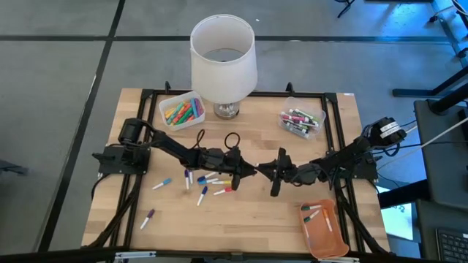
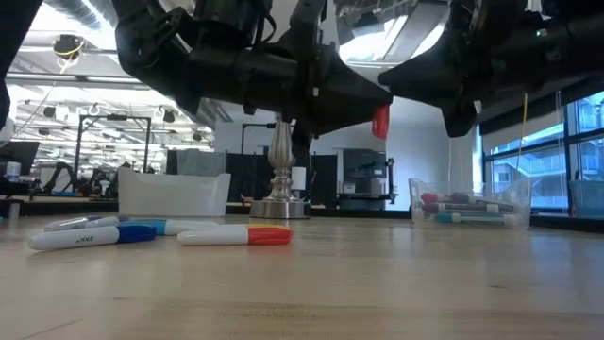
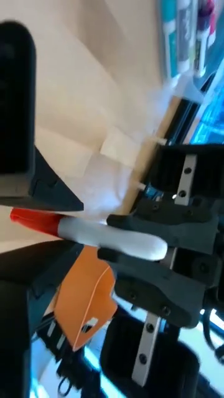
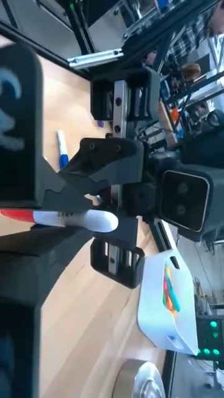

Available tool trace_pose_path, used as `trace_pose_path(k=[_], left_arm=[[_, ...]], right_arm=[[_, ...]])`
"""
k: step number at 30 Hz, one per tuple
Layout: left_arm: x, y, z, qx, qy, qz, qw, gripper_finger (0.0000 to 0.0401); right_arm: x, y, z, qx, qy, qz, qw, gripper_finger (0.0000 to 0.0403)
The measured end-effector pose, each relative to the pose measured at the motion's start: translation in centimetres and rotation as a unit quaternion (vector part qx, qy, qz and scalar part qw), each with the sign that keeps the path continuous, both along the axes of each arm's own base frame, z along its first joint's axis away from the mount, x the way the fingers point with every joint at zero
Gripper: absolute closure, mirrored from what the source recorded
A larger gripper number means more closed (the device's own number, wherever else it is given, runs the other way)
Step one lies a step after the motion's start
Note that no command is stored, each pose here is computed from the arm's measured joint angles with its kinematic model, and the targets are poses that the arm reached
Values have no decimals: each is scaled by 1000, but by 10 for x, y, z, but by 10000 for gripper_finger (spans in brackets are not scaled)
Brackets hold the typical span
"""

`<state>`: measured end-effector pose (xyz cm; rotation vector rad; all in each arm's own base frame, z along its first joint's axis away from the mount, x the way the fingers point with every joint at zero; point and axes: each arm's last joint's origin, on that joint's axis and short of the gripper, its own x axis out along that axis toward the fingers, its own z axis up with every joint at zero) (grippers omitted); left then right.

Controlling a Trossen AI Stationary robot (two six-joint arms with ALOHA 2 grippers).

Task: Pick & Place Markers
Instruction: Put the red mini marker into the orange bin

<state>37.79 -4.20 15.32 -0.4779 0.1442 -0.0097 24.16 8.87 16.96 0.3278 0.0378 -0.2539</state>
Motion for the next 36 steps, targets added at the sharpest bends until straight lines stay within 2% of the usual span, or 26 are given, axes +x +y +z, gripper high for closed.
trace_pose_path(k=[4,7,11,14,18,20,22,26,30,33,36], left_arm=[[0,1,1,24,-2,6,1000,296],[-1,0,-4,51,24,-10,998,277],[-2,0,-12,64,58,-23,996,254],[-4,-1,-17,64,87,-36,993,241],[-10,-4,-16,70,133,-69,986,236],[-16,-8,-6,66,150,-45,985,241],[-24,-15,10,86,154,-34,984,249],[-46,-32,42,140,164,-24,976,260],[-74,-48,69,158,180,-43,970,260],[-98,-59,80,157,215,-69,961,260],[-122,-67,84,130,269,-70,952,260]], right_arm=[[-6,0,10,-33,10,18,999,375],[-18,-1,24,-41,32,44,998,375],[-37,-1,51,-29,113,60,991,375],[-51,1,75,5,200,85,976,375],[-70,9,101,76,310,129,939,375],[-78,17,110,93,334,128,929,375],[-86,28,116,120,347,139,920,375],[-104,54,108,184,399,180,880,375],[-119,75,88,230,462,165,840,374],[-124,86,74,236,494,140,825,347],[-123,94,64,226,512,131,818,309]])
